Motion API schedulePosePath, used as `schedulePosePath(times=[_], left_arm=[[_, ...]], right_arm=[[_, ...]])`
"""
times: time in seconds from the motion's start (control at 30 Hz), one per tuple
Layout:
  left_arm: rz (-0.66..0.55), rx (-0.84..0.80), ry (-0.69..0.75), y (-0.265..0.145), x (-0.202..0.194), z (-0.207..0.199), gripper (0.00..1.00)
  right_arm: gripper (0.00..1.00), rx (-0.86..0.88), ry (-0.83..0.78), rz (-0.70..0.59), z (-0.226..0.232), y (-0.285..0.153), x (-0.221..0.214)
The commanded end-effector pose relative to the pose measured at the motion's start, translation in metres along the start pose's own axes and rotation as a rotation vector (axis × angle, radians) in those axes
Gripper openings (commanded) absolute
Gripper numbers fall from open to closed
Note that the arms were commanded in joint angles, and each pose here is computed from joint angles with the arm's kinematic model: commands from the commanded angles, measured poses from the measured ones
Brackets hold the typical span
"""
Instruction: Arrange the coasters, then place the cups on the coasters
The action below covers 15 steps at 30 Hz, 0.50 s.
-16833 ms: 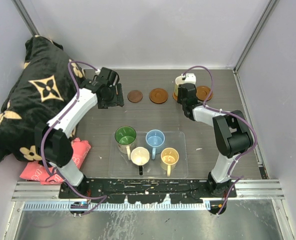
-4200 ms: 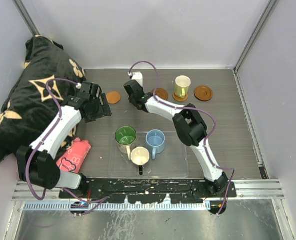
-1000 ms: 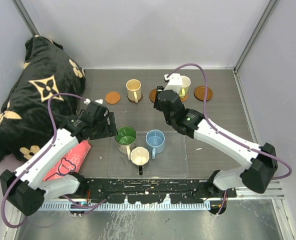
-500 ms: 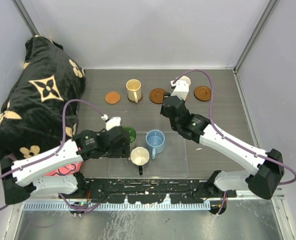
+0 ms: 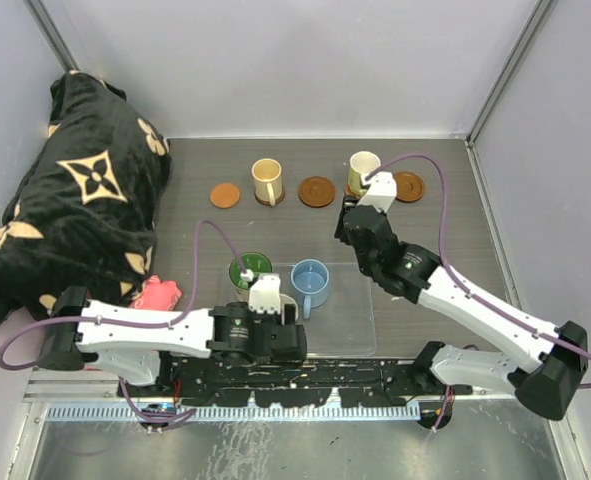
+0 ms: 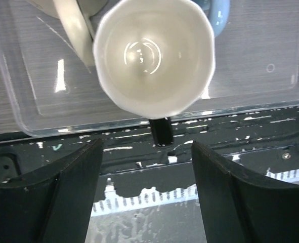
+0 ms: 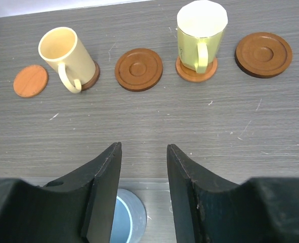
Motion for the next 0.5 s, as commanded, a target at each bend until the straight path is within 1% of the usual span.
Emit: schedulePosePath(times=[0.0,0.2,0.27,0.37,0.4,0.47], left_arm=[[-0.107,-0.045,-0.106,-0.008,0.003,-0.021,0.72],[-0.116,-0.012,-0.098,0.001,-0.014,-0.028,0.65],[-0.123,-0.018,-0.114,0.004,-0.016,-0.029,0.60],[-0.138,-0.020,-0.139,0.007,-0.017,-0.027,0.57],[-0.145,-0.018,-0.147,0.008,-0.016,-0.026,0.54],[-0.160,-0.018,-0.152,0.008,-0.015,-0.025,0.52]], right_arm=[[0.47,0.006,0.030,-0.045,-0.008,-0.009,0.003],[0.47,0.019,0.031,-0.046,-0.015,-0.015,-0.005],[0.47,0.021,0.029,-0.048,-0.017,-0.017,-0.005],[0.47,0.023,0.031,-0.056,-0.019,-0.020,-0.004],[0.47,0.023,0.032,-0.057,-0.020,-0.020,-0.004],[0.47,0.023,0.034,-0.060,-0.021,-0.021,-0.005]])
Point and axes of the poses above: each gripper's point midway between its finger pads, its own y axis out along the fingers, its own z axis along the line the jaws close on, x = y × z, the point moved 8 cm from there along -y, back along the fingers, and after that the axes turned 8 degrees about -y, right-handed, at the moved point
